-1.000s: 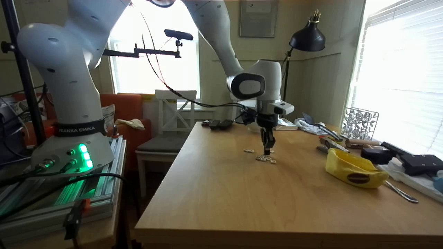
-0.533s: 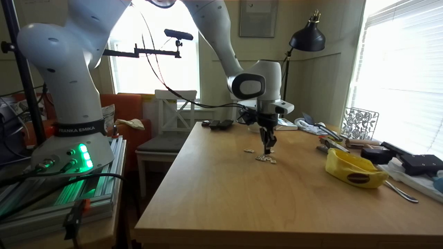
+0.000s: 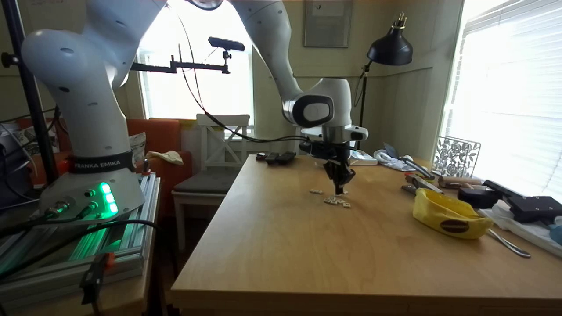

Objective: Move the letters to the left

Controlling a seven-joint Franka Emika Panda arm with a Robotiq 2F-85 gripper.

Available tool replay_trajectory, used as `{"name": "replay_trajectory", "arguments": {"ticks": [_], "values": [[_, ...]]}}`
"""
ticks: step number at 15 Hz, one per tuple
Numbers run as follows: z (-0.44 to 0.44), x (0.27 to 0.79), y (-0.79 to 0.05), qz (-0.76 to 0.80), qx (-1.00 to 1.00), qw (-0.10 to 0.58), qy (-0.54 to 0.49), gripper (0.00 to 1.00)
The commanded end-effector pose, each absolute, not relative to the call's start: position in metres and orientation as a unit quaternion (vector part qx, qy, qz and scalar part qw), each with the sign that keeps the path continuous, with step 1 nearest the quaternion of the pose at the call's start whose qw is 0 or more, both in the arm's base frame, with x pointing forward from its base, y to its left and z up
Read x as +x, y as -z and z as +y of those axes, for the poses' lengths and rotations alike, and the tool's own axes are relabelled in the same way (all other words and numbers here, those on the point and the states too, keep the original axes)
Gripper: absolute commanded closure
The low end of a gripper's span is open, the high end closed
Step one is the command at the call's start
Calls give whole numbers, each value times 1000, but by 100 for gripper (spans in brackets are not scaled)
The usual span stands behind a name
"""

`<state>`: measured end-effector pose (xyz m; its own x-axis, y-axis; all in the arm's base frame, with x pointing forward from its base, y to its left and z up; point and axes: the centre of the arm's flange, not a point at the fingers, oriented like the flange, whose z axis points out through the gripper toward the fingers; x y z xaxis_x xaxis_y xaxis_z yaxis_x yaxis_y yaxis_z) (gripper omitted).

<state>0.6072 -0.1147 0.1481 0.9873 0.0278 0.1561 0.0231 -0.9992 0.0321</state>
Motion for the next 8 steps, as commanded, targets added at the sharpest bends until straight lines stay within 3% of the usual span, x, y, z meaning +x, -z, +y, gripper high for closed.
{"name": "replay_trajectory", "arguments": {"ticks": [1,8], "values": [[-110,596,-137,89,992,11,-85,100],[-107,589,-138,186,979,-8,-85,100]]}}
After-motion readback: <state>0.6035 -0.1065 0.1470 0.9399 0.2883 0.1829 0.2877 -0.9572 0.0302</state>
